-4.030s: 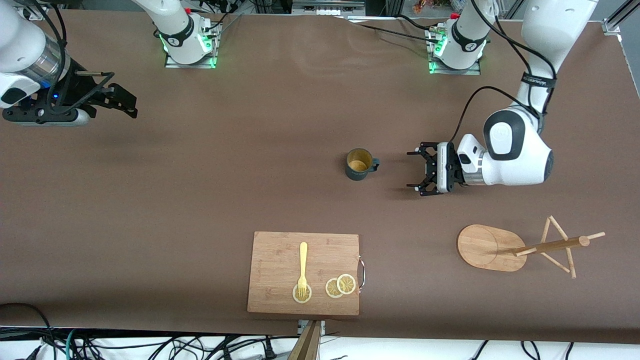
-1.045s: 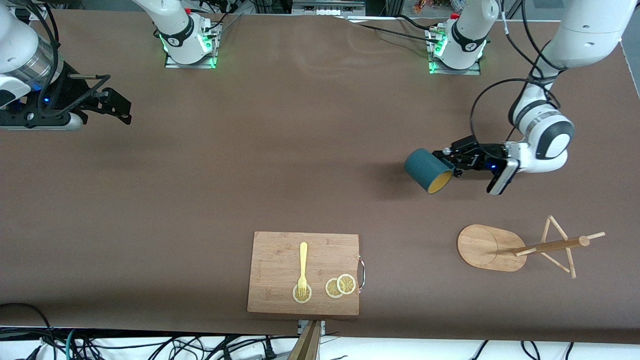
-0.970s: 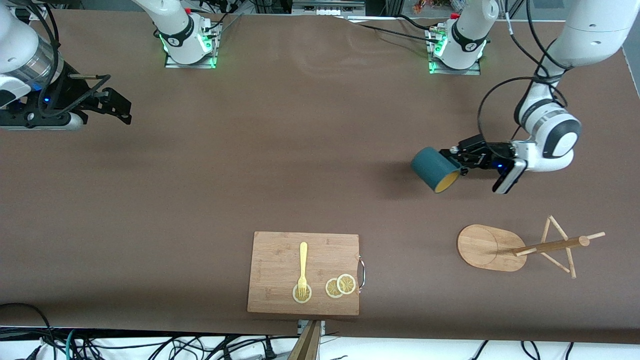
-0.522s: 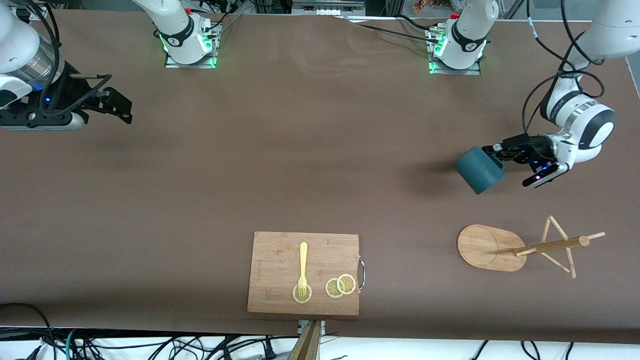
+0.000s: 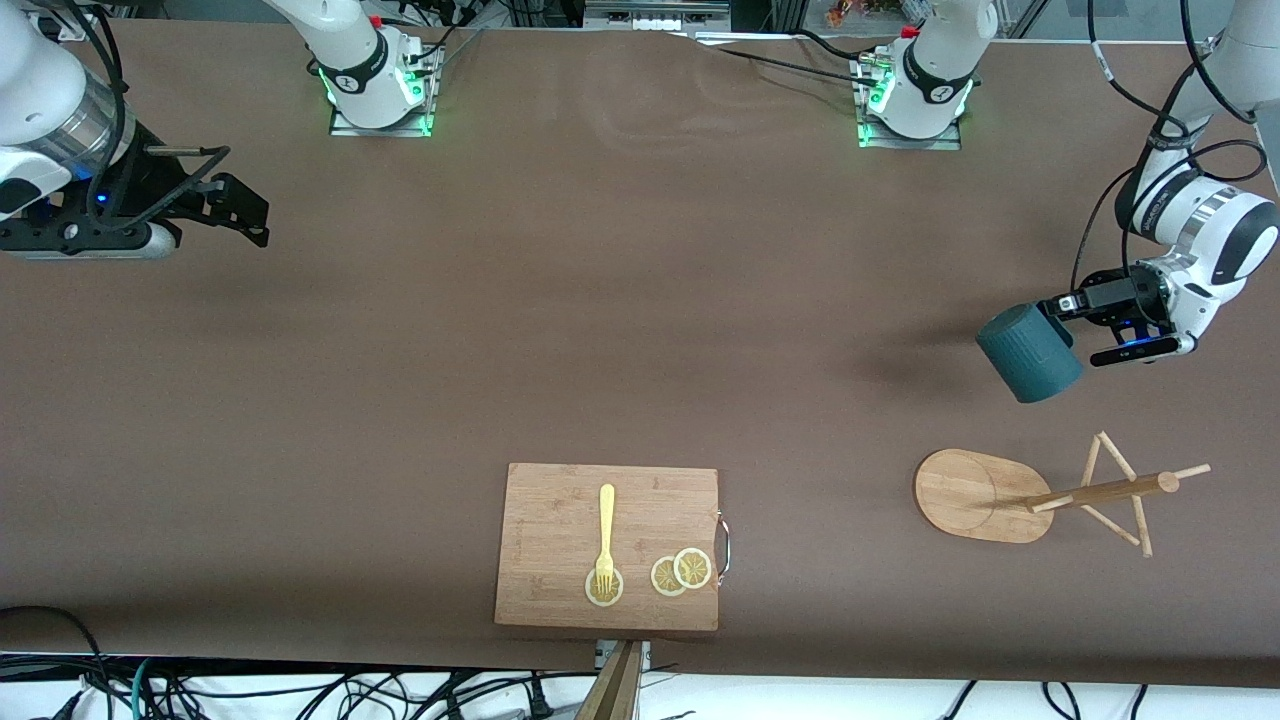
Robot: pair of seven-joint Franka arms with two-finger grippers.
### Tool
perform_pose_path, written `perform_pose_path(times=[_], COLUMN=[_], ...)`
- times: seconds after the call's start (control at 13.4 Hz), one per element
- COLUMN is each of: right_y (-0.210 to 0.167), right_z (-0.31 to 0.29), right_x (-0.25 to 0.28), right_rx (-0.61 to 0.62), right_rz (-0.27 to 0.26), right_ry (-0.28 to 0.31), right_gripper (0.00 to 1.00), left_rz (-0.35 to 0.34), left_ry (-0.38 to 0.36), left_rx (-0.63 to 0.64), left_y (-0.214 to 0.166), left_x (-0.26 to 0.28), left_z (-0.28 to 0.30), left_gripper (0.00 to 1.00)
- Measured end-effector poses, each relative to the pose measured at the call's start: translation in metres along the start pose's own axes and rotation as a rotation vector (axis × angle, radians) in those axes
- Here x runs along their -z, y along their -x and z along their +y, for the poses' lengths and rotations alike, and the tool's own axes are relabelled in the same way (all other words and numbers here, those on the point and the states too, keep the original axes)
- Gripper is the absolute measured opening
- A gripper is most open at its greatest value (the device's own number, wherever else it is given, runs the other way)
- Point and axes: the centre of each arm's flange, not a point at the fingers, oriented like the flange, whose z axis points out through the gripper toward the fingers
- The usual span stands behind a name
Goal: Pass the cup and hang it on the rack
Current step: 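Carry the teal mug with the left gripper over the wooden rack, then lower the mug onto a rack peg and open the left gripper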
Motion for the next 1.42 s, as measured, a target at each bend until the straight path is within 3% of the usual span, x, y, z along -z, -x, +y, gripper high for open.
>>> perform_pose_path(times=[0.97, 1.42], right_y=[0.002, 0.002], right_z=[-0.024, -0.025], right_x=[0.002, 0.002], right_rx=[0.046, 0.047], right_rz=[0.022, 0.023], right_ry=[0.003, 0.003], right_gripper=[1.00, 1.00], left_rz=[0.128, 0.140], left_ry=[0.054, 0.066], left_rx=[0.005, 0.024], left_y=[-0.055, -0.071], left_x=[0.064, 0.071], left_z=[-0.009, -0.023], left_gripper=[0.21, 0.21])
